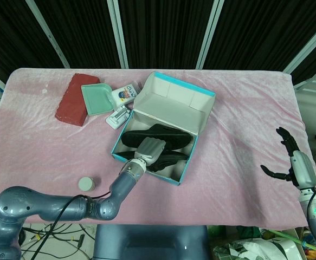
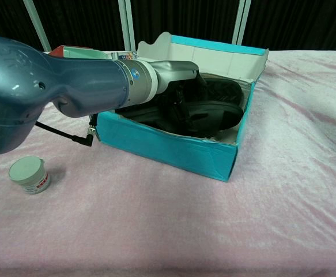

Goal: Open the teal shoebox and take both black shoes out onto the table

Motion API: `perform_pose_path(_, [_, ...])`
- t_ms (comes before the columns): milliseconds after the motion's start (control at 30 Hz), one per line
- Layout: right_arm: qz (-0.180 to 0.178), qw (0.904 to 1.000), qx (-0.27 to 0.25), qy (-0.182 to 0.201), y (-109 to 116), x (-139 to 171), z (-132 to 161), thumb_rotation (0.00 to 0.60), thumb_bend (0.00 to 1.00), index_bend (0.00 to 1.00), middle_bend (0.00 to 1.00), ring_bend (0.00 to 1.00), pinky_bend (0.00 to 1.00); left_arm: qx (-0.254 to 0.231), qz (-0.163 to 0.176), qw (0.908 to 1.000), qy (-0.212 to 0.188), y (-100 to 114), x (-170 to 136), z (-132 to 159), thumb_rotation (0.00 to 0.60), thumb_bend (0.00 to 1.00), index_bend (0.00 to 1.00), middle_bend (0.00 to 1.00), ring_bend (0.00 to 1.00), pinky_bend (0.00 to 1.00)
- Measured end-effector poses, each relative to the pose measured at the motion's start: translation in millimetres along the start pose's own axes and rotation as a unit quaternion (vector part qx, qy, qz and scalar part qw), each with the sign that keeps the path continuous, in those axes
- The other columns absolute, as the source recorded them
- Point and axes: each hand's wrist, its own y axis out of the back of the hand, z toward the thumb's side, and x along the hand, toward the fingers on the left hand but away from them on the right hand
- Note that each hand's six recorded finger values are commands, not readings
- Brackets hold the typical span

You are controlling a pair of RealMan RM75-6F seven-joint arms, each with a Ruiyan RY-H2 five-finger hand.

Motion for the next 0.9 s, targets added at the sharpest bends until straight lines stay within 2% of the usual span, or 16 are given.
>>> perform_pose_path(133, [-0.003,1.0,-0.005,0.0,1,-1,-1,0.6,0.13,0.0,0.0,0.0,0.16,-0.018,0.024,0.9994,-0.017,5,-3,4,0.6,0.31,0.45,0.54,0.51,0.65])
perform_pose_path(233, [-0.002,1.0,-0.008,0.002,1,-1,0,0.6,0.13,0.0,0.0,0.0,0.16,-0.054,0.044,0.9971,-0.029,14,-9,6,0.6,0.31,0.45,0.54,0.51,0.64])
perform_pose_path(367, [-0.005,0.9999,-0.012,0.006,2,-2,1,0.6,0.13,0.0,0.0,0.0,0.16,-0.118,0.073,0.9898,-0.034,30,-17,2,0.6,0.31,0.45,0.54,0.51,0.64])
perform_pose_path(533, [-0.007,0.9999,-0.014,0.006,3,-1,-1,0.6,0.13,0.0,0.0,0.0,0.16,-0.167,0.098,0.9803,-0.04,48,-23,-6,0.6,0.31,0.45,0.55,0.51,0.64])
perform_pose_path(733, [-0.01,0.9998,-0.014,0.007,4,-2,-2,0.6,0.13,0.0,0.0,0.0,0.16,-0.224,0.136,0.9625,-0.07,77,-43,-11,0.6,0.3,0.44,0.55,0.5,0.63])
perform_pose_path(900, [-0.014,0.9997,-0.016,0.009,5,-4,-1,0.6,0.13,0.0,0.0,0.0,0.16,-0.278,0.161,0.9417,-0.1,109,-75,-20,0.6,0.3,0.44,0.55,0.5,0.63])
